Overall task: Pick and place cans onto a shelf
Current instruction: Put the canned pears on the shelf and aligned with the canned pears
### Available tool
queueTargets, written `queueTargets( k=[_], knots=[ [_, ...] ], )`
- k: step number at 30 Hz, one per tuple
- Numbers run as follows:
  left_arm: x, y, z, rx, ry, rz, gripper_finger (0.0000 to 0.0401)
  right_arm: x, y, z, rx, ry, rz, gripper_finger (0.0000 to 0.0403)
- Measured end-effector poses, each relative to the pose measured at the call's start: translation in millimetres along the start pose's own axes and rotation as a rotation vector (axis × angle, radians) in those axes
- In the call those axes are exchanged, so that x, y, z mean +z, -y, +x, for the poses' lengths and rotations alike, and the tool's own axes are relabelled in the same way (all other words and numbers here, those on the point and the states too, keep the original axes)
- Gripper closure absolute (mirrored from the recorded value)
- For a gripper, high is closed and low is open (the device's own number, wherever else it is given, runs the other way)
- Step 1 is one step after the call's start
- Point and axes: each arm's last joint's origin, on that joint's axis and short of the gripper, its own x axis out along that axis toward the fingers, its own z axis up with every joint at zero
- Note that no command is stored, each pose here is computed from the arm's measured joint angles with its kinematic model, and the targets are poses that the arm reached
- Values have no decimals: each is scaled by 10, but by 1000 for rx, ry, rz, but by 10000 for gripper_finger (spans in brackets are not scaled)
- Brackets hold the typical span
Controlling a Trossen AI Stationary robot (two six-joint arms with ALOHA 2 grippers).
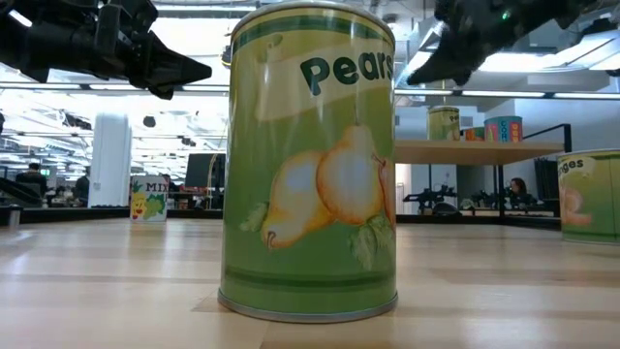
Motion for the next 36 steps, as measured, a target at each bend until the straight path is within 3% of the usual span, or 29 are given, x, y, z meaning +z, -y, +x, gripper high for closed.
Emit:
queueTargets(
  k=[6, 12, 18, 26, 36],
  knots=[
    [0, 0, 0, 0, 0, 5, 398, 27, -615, 115, 234, -19, 18, 390],
    [1, 0, 0, 1, 1, 9, 398, 97, -1161, 305, 355, -117, 62, 349],
    [2, 0, 0, 1, 2, 9, 398, 189, -1591, 530, 382, -248, 79, 315],
    [2, 0, 0, 1, 2, 10, 398, 272, -1956, 848, 434, -442, 168, 269],
    [-7, 1, 0, -1, -7, 27, 398, 220, -2345, 1150, 509, -616, 117, 232]
  ],
)
